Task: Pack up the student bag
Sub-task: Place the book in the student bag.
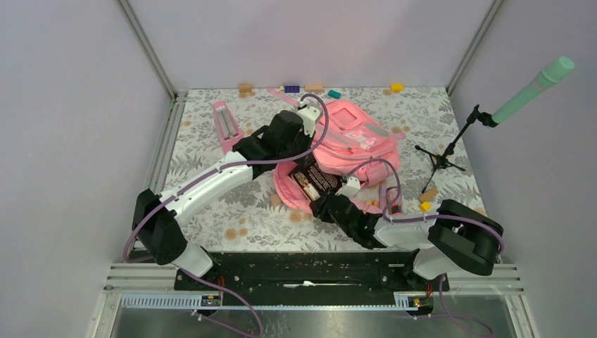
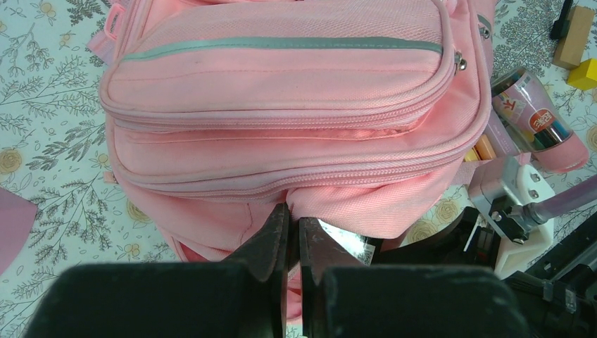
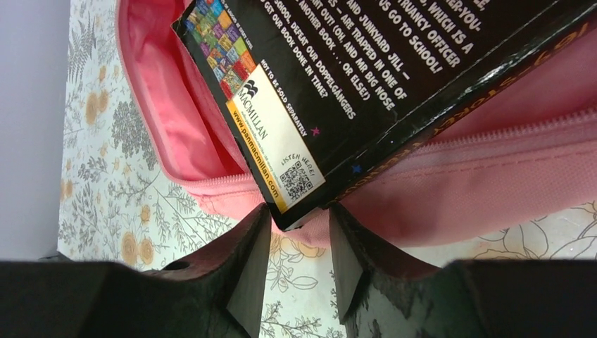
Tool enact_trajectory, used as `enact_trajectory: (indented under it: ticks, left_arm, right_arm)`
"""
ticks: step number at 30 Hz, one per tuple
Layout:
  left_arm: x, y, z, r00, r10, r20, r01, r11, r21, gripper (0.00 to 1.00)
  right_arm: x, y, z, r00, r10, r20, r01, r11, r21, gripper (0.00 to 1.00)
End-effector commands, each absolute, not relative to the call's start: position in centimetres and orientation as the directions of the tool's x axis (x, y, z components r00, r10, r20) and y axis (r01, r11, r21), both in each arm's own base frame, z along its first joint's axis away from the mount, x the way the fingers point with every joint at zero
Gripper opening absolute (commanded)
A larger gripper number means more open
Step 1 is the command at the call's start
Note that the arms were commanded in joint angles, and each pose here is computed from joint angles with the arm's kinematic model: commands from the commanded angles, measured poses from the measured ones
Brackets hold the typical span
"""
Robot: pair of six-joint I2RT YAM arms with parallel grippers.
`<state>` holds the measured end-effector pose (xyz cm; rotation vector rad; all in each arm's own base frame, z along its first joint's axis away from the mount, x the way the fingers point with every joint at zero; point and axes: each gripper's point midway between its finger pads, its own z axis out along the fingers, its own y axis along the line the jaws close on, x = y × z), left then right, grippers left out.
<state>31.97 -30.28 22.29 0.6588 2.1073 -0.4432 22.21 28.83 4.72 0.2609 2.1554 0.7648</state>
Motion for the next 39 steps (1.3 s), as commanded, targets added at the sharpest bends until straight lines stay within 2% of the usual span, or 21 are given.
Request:
enact_trajectory:
  ticks: [1,10,16,19,24,26,27,29,31,35,39]
  left_arm:
    - [32.4,-31.2,28.9,-0.389,0.164,-0.906,0.614,0.780,-0.122,0.00]
    - [32.3,-31.2,29.2,-0.386,0.159,-0.909,0.617,0.777,-0.126,0.00]
    - [32.3,-31.1,29.2,-0.387,0.161,-0.908,0.617,0.777,-0.125,0.00]
    - [32.4,-31.0,29.1,-0.386,0.164,-0.908,0.614,0.780,-0.120,0.00]
    - [32.6,-31.0,28.9,-0.390,0.168,-0.905,0.605,0.788,-0.115,0.00]
    - [32.6,-31.0,28.7,-0.396,0.167,-0.903,0.602,0.789,-0.118,0.00]
    - [32.6,-31.0,28.6,-0.399,0.166,-0.902,0.601,0.790,-0.120,0.00]
    - [32.6,-31.1,28.5,-0.405,0.167,-0.899,0.600,0.790,-0.123,0.00]
    - [32.7,-31.1,28.3,-0.410,0.171,-0.896,0.599,0.791,-0.123,0.00]
    - [32.7,-31.1,28.2,-0.412,0.171,-0.895,0.597,0.792,-0.124,0.00]
    - [32.7,-31.1,28.3,-0.411,0.170,-0.896,0.598,0.792,-0.124,0.00]
  right_arm:
    - [25.0,28.8,7.5,-0.523,0.502,-0.689,-0.046,0.790,0.611,0.41]
    - [30.9,26.9,8.3,-0.480,0.492,-0.726,-0.004,0.827,0.562,0.18]
    - [33.3,26.9,9.6,-0.460,0.427,-0.778,-0.046,0.864,0.501,0.15]
    - [32.9,27.0,10.4,-0.471,0.387,-0.793,-0.087,0.874,0.478,0.25]
    - [30.1,26.1,10.6,-0.531,0.329,-0.781,-0.145,0.873,0.466,0.47]
    - [28.4,26.7,10.9,-0.564,0.275,-0.779,-0.241,0.847,0.473,0.63]
    - [27.2,27.0,11.3,-0.584,0.251,-0.772,-0.292,0.823,0.488,0.67]
    - [25.7,26.2,10.7,-0.618,0.251,-0.745,-0.279,0.816,0.506,0.73]
    - [24.7,24.8,10.1,-0.628,0.267,-0.731,-0.246,0.823,0.512,0.74]
    - [23.8,21.1,9.1,-0.608,0.350,-0.713,-0.107,0.853,0.510,0.83]
    - [23.9,20.1,8.5,-0.612,0.397,-0.684,-0.045,0.846,0.532,0.85]
